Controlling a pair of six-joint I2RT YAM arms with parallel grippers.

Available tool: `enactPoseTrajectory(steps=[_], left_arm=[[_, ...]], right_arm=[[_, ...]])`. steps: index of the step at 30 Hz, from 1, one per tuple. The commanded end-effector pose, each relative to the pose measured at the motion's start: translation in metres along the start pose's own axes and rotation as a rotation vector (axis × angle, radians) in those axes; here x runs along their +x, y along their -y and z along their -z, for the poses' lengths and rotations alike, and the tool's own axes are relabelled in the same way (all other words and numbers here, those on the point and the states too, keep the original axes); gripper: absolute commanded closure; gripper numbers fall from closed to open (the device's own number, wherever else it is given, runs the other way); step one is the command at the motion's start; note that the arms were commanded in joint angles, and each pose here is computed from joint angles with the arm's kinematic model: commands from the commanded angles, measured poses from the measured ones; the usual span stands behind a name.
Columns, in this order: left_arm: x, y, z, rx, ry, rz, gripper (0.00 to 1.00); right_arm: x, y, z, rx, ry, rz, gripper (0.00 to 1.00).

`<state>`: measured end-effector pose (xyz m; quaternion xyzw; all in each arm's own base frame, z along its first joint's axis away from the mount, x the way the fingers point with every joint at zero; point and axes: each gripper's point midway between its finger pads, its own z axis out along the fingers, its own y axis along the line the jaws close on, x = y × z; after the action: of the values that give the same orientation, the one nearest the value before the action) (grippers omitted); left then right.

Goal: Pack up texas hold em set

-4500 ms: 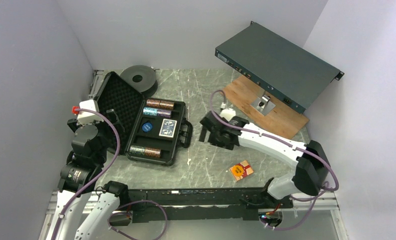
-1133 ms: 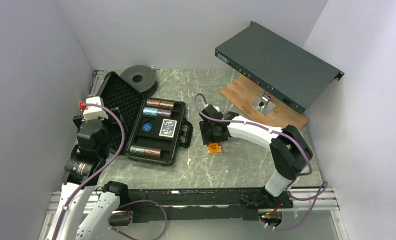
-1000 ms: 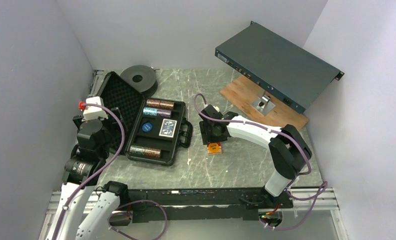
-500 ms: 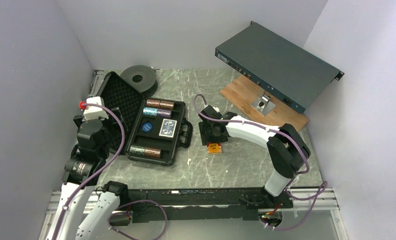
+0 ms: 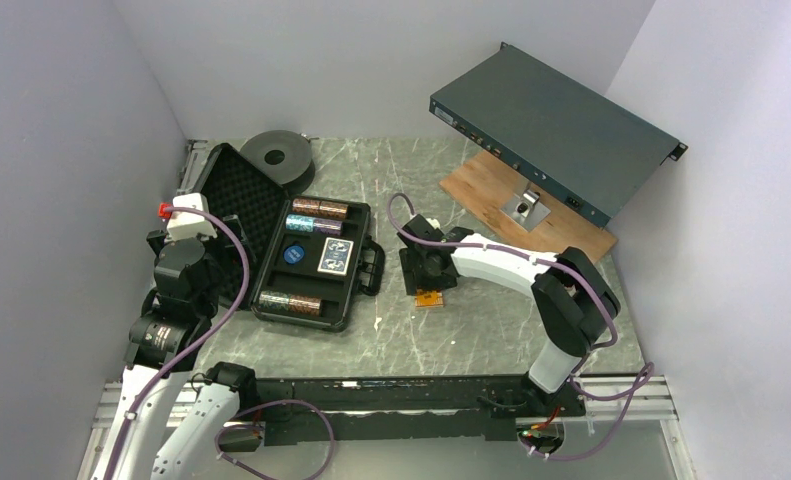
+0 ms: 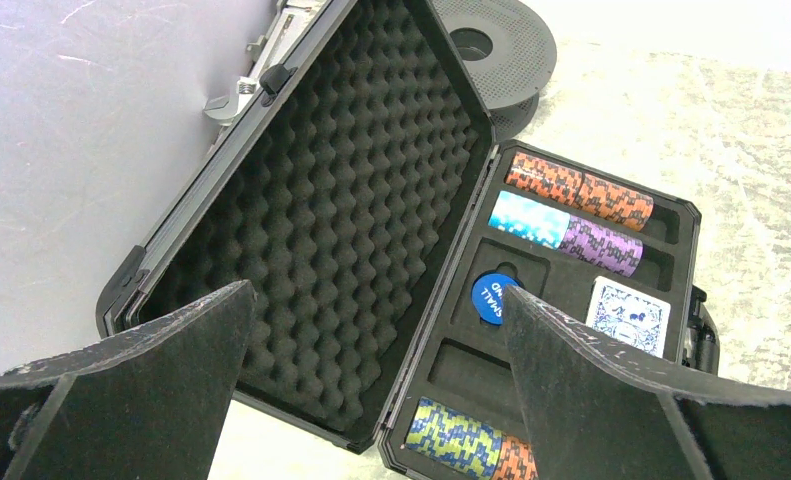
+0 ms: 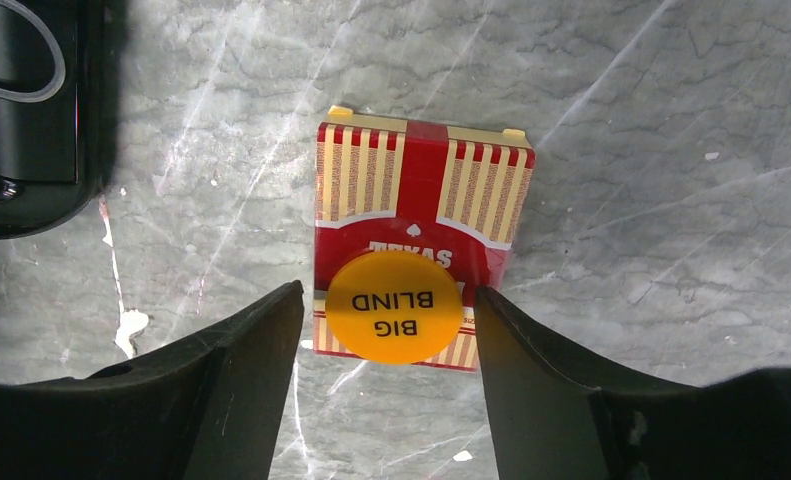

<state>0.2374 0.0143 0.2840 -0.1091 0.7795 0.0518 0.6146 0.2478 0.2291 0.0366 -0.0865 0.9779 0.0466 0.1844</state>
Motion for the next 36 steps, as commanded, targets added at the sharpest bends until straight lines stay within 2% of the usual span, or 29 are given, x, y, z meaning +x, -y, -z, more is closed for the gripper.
enactPoseTrajectory(steps=[1,24,36], left_arm=[[-0.013,0.003,-0.001,0.015,0.046,0.010,0.00],[-0.014,0.003,0.001,0.022,0.051,0.012,0.01],[-0.014,0.004,0.000,0.024,0.050,0.011,0.01]], right_arm=[[0.001,0.000,0.006,0.002,0.016,-0.005,0.35],[0.005,-0.007,0.002,0.092,0.010,0.084,0.40],[-0.008,-0.013,0.013,0.077,0.042,0.096,0.52]])
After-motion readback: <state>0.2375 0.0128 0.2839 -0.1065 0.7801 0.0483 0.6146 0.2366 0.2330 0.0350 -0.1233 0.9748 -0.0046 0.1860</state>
